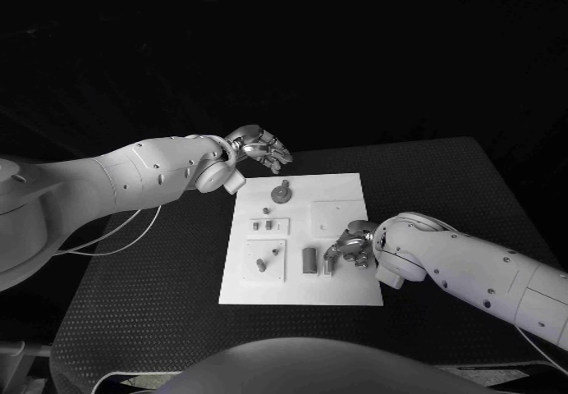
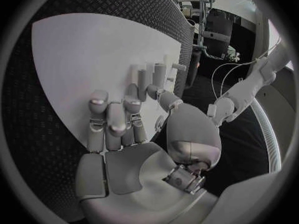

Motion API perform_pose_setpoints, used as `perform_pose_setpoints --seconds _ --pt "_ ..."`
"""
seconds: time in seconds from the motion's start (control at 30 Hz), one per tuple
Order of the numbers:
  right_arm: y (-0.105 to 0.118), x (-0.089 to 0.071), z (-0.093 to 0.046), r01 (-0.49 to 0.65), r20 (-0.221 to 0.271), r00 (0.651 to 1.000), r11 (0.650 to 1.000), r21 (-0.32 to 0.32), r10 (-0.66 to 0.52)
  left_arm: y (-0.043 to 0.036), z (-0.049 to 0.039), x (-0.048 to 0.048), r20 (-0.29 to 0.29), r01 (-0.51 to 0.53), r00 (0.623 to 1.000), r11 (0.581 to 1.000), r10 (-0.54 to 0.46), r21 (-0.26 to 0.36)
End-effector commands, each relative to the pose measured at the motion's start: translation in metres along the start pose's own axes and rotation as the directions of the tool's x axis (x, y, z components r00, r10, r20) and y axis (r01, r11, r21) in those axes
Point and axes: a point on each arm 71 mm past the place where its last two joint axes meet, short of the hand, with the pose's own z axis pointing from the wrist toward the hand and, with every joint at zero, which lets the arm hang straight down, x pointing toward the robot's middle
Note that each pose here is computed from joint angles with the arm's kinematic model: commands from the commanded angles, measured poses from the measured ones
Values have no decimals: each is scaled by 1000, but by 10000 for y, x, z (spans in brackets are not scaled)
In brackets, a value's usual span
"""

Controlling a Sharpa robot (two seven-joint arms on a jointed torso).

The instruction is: Assemble the parts on the task board

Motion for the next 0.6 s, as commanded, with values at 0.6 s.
perform_pose_setpoints --seconds 0.6 --pt "83 168 12 26 -77 997 999 -37 -29 -17 11 20 -14 3 1000 1000 -3 6"
